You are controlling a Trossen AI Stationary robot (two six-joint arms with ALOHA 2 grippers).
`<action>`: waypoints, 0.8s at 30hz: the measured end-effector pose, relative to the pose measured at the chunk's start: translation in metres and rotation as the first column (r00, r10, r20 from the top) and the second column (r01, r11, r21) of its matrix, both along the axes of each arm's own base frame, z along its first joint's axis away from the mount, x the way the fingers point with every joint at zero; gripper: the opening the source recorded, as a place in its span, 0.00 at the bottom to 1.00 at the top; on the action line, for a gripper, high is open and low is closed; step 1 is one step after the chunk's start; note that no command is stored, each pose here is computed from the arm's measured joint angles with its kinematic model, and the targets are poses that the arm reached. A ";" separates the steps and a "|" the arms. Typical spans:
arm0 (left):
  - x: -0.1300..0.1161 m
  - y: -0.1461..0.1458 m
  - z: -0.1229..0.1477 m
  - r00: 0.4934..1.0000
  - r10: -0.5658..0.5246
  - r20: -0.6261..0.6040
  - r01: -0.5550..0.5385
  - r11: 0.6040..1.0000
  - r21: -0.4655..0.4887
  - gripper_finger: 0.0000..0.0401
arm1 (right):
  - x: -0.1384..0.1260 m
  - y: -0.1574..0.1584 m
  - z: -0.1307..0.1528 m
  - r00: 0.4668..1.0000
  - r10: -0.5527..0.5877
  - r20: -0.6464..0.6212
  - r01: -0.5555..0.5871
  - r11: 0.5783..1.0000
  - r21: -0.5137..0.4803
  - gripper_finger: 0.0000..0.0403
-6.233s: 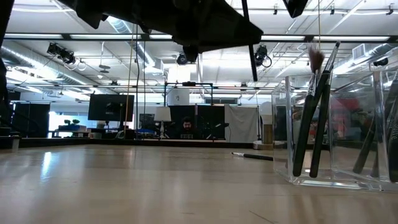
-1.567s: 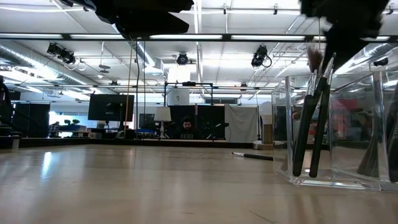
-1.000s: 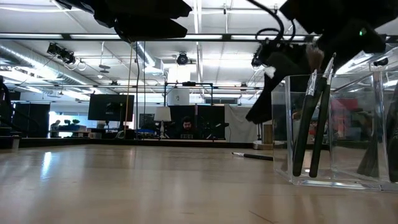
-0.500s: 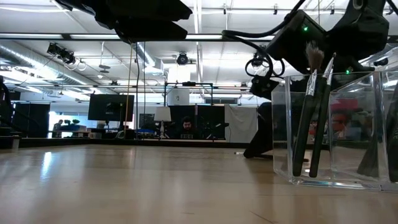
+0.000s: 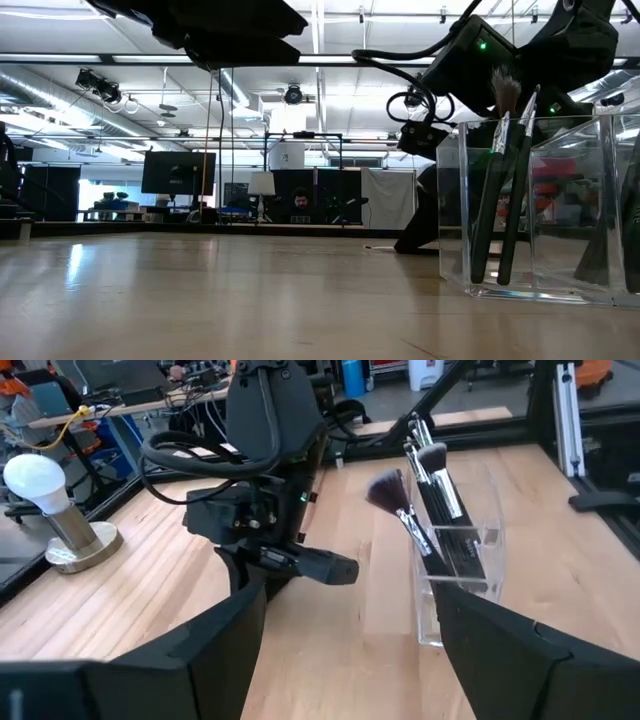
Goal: Put items in baskets/containers
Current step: Put the eyeshadow brush into the left section of the transparent organizer
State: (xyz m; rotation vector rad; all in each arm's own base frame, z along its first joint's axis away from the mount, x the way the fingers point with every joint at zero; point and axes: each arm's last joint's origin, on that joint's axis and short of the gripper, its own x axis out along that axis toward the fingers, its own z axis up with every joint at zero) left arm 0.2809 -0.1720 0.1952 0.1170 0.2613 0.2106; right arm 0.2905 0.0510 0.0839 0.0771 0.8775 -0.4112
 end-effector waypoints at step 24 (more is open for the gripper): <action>-0.047 0.027 -0.050 0.994 -0.054 0.099 0.058 0.998 -0.038 0.73 | 0.029 0.032 0.049 0.813 0.171 0.556 -0.181 0.983 -0.037 0.01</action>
